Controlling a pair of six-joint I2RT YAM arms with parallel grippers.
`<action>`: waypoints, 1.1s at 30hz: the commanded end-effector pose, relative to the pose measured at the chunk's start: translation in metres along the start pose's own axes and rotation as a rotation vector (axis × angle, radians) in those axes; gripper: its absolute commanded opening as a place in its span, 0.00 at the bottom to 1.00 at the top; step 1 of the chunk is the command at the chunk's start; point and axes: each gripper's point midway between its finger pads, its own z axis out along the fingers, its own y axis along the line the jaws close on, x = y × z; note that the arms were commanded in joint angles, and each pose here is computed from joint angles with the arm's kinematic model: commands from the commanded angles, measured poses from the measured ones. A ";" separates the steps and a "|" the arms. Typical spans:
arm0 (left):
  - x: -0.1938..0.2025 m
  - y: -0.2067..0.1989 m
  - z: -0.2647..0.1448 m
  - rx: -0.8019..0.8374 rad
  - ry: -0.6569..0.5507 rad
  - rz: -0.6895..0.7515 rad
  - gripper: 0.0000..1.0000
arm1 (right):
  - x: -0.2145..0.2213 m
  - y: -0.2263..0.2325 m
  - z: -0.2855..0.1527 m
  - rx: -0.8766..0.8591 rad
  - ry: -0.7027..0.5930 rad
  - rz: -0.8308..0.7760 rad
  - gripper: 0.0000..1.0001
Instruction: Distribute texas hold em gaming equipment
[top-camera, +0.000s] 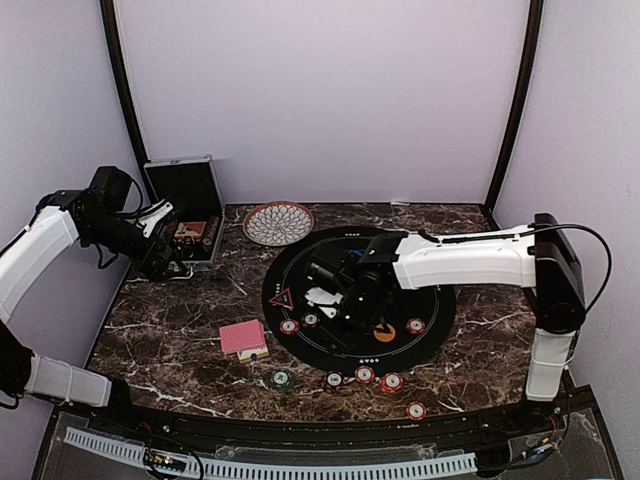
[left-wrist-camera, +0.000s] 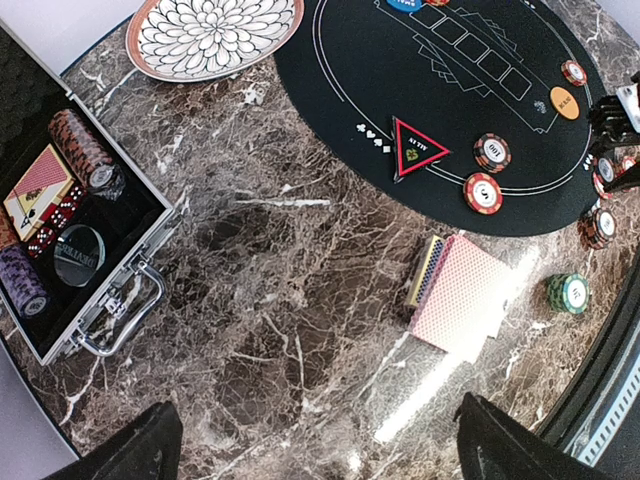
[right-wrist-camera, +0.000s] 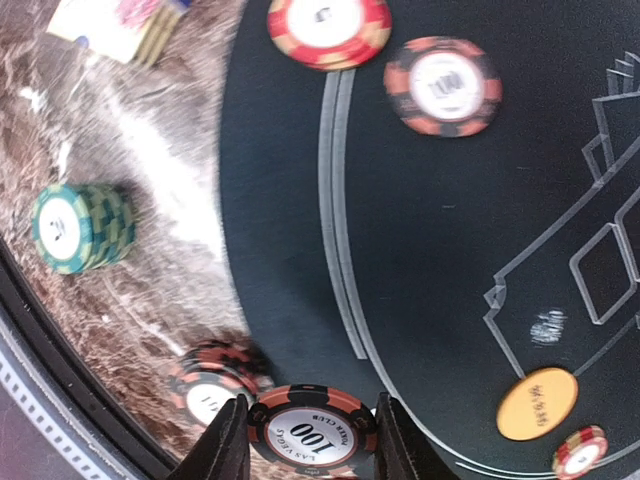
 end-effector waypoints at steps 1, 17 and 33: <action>-0.007 -0.006 -0.010 0.016 -0.019 0.022 0.99 | -0.009 -0.009 -0.020 0.023 -0.046 0.018 0.16; -0.007 -0.007 -0.009 0.021 -0.021 0.023 0.99 | -0.041 -0.219 -0.038 0.291 -0.219 0.479 0.15; -0.005 -0.009 -0.008 0.027 -0.017 0.019 0.99 | -0.057 -0.348 -0.001 0.387 -0.211 0.664 0.15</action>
